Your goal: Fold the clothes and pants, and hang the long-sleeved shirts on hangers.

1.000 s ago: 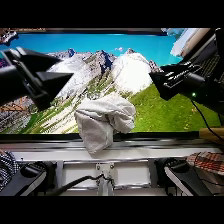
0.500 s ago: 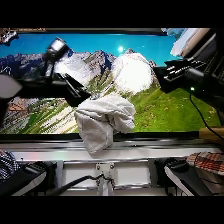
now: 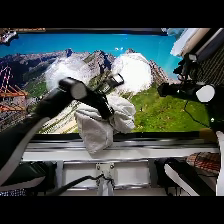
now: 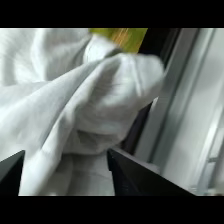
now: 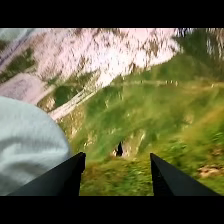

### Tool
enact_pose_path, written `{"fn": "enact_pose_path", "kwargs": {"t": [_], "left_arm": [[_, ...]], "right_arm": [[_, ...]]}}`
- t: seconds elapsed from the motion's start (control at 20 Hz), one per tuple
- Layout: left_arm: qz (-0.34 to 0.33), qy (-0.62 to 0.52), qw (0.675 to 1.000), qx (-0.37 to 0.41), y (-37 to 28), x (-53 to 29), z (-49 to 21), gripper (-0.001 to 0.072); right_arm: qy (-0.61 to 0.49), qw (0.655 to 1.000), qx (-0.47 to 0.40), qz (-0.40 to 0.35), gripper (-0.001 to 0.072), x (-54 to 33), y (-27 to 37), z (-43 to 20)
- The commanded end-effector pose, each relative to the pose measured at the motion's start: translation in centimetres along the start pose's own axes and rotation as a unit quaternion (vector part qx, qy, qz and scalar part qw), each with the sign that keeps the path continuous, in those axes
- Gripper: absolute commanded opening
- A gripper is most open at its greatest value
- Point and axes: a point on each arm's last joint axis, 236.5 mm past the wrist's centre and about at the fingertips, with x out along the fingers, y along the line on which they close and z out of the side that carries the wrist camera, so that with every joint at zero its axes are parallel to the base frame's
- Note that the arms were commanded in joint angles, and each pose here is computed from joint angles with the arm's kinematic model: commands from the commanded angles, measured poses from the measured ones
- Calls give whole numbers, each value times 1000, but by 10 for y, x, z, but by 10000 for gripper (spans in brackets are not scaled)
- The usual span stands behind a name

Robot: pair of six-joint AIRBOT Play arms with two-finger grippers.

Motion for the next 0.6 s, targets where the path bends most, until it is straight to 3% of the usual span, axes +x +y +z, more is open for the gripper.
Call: {"fn": "enact_pose_path", "kwargs": {"t": [0.0, 0.2, 0.45, 0.5, 0.55], "left_arm": [[60, 45, 995, 72, 7, 36, -4, 633], [124, 14, 990, 62, 33, 46, 15, 634], [107, 39, 992, 47, 34, 78, 0, 620], [102, 43, 993, 39, 33, 84, -4, 438], [102, 47, 993, 25, 35, 88, -7, 163]], "right_arm": [[30, 999, 21, 10, 481, 18, -2, -25], [48, 998, 30, 37, 479, 26, 8, -41], [57, 995, 49, 69, 480, 33, 22, -53], [56, 995, 49, 68, 480, 33, 21, -52], [54, 995, 50, 67, 480, 33, 21, -51]]}}
